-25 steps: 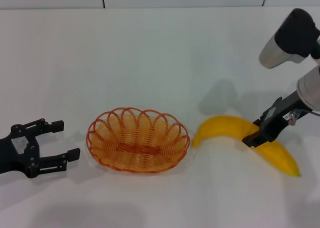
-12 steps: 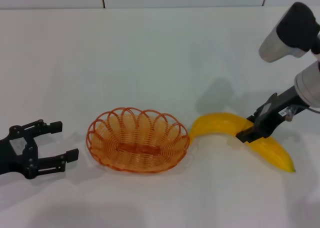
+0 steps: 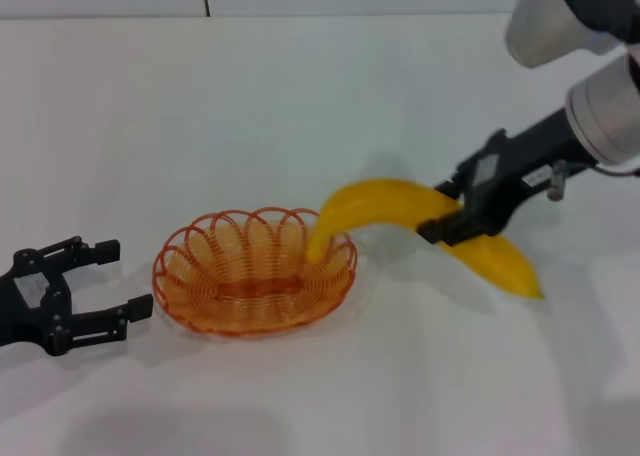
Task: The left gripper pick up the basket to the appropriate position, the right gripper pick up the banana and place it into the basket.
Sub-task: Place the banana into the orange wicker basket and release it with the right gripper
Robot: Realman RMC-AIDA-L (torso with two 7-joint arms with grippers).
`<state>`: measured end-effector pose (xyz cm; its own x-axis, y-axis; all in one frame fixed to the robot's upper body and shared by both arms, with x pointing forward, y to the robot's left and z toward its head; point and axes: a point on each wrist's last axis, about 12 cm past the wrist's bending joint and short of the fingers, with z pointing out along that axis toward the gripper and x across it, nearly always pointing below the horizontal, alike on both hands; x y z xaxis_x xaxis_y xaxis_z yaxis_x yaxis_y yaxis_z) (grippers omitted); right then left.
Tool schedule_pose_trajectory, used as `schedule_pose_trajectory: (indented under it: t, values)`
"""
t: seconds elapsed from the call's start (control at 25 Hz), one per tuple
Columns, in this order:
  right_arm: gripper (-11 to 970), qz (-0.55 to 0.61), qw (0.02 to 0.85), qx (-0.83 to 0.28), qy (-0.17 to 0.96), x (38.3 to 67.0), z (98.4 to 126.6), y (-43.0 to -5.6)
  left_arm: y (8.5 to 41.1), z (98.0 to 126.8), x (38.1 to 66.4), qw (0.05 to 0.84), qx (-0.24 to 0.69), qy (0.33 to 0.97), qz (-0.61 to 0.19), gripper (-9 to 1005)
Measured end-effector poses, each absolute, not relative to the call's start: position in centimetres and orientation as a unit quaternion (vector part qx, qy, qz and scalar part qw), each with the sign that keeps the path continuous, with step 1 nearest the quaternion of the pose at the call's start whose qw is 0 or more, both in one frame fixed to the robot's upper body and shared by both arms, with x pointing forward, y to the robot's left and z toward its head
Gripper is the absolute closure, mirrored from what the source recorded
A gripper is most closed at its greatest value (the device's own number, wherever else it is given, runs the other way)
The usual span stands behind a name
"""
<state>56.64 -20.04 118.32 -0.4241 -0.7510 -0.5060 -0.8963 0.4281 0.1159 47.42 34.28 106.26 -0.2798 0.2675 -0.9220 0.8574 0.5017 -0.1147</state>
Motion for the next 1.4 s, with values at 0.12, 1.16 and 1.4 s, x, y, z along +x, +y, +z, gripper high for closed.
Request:
schedule_pose_trajectory:
  t: [0.12, 1.16, 1.4]
  values:
    - [414, 0.183, 0.217, -0.514, 0.810, 56.9, 119.5, -19.0, 34.3, 106.3, 47.4, 0.462, 0.384, 0.733, -0.320, 128]
    - [339, 0.219, 0.232, -0.608, 0.727, 55.9, 117.2, -8.8, 34.6, 105.7, 46.9, 0.428, 0.389, 0.750, -0.320, 128]
    - [322, 0.219, 0.219, -0.602, 0.737, 56.6, 116.1, -8.6, 34.5, 105.7, 47.0, 0.427, 0.391, 0.750, -0.321, 127]
